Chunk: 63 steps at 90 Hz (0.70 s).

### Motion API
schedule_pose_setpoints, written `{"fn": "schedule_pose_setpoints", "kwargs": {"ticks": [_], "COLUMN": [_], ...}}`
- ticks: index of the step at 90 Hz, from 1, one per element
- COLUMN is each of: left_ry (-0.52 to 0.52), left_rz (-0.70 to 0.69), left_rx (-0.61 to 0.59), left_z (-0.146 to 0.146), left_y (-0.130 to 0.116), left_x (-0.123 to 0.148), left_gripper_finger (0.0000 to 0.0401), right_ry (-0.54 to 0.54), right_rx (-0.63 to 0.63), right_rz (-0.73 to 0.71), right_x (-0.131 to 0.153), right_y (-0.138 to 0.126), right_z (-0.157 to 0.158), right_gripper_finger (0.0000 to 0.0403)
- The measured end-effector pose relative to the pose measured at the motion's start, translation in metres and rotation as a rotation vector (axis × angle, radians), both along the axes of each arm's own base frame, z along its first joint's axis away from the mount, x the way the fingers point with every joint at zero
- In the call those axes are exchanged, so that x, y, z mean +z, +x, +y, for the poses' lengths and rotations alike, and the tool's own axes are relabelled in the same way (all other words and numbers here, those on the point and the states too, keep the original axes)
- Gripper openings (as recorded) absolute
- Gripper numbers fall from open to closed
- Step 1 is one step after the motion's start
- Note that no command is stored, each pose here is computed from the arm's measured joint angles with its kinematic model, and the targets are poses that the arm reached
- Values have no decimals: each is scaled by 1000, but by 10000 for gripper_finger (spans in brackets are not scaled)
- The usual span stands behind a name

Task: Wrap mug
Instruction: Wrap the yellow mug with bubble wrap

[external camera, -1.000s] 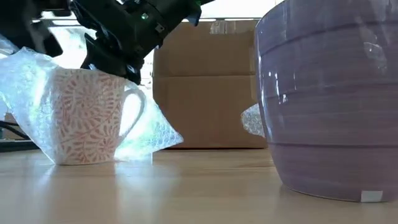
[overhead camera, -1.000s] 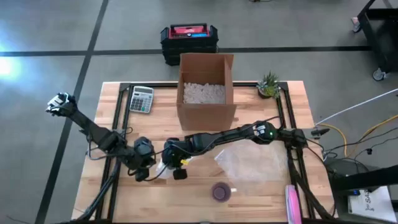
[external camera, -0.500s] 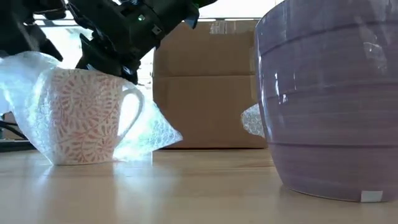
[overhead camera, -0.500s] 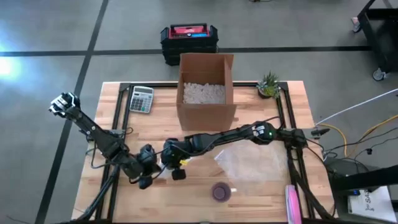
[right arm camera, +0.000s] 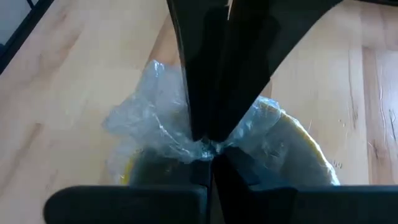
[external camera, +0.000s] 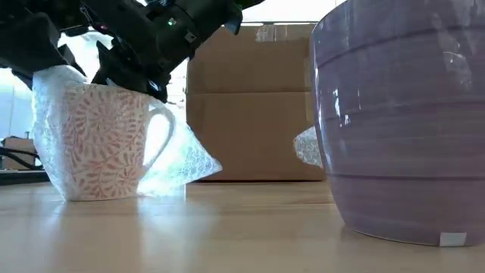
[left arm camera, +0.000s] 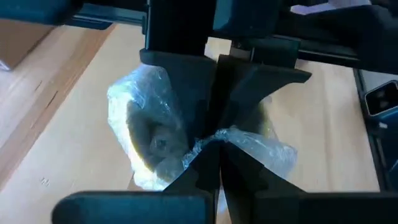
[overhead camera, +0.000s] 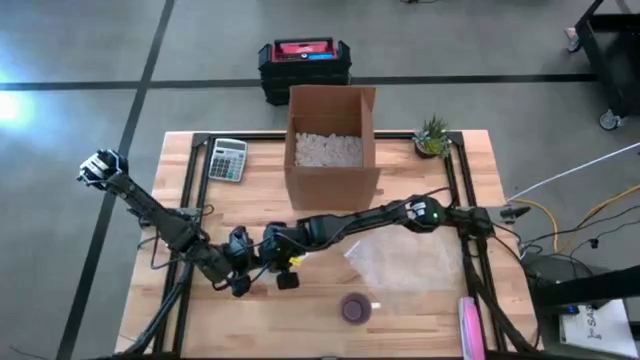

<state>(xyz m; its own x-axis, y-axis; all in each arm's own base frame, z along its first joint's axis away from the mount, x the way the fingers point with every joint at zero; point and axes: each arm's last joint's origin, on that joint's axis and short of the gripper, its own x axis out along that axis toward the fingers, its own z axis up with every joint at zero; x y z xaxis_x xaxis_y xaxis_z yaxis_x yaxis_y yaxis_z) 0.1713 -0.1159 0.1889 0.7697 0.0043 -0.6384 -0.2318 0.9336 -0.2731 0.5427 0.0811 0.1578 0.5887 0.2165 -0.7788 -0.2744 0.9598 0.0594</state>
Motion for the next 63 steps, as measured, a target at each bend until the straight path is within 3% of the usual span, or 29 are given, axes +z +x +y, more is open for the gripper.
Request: {"fn": "schedule_pose_setpoints", "kwargs": {"ticks": [27,63], "left_ry": [-7,-20], "left_rz": [-20,-9], "left_rx": [-8,-24], "left_z": [1,1], "left_y": [-1,-2], "left_x": [8,8], "left_gripper_finger": [0,0], "right_ry": [-35,13], "right_rx": [41,62], "right_rz": [-1,-20], "right_x": [53,25], "right_y": [-9,4], "right_z": [-3,1], "right_gripper_finger": [0,0]}}
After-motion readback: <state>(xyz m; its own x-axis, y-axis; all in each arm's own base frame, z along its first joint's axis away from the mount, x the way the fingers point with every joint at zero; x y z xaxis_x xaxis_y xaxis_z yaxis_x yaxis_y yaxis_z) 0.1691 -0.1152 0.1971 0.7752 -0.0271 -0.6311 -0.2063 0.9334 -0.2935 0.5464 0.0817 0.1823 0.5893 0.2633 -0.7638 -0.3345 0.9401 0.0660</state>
